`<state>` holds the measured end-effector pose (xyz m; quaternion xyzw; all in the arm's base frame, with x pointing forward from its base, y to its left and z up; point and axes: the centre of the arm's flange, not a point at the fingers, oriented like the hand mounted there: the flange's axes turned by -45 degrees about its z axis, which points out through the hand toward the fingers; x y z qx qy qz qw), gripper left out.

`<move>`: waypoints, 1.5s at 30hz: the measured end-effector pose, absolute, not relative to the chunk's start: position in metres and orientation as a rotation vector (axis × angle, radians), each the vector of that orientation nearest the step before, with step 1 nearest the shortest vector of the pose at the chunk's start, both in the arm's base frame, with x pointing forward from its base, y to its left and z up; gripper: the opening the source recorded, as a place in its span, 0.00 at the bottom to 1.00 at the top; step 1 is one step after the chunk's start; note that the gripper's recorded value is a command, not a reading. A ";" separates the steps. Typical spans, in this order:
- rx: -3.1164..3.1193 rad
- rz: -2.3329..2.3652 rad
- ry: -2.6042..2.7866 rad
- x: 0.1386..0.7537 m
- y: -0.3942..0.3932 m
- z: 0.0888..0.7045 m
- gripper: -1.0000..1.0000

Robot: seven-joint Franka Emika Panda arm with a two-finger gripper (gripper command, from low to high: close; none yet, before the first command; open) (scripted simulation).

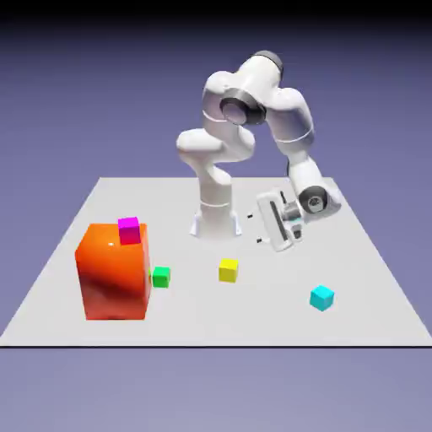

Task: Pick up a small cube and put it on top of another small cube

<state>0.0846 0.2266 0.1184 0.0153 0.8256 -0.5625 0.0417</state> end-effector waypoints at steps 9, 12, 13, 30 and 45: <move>-0.539 -1.741 2.778 0.109 0.218 0.122 0.50; -0.710 -1.701 2.863 0.122 0.213 0.122 0.50; -0.768 -1.683 2.888 0.126 0.212 0.123 0.50; -1.675 -1.083 3.058 0.206 0.174 0.139 0.50; -2.156 -0.580 2.763 0.278 0.110 0.175 0.50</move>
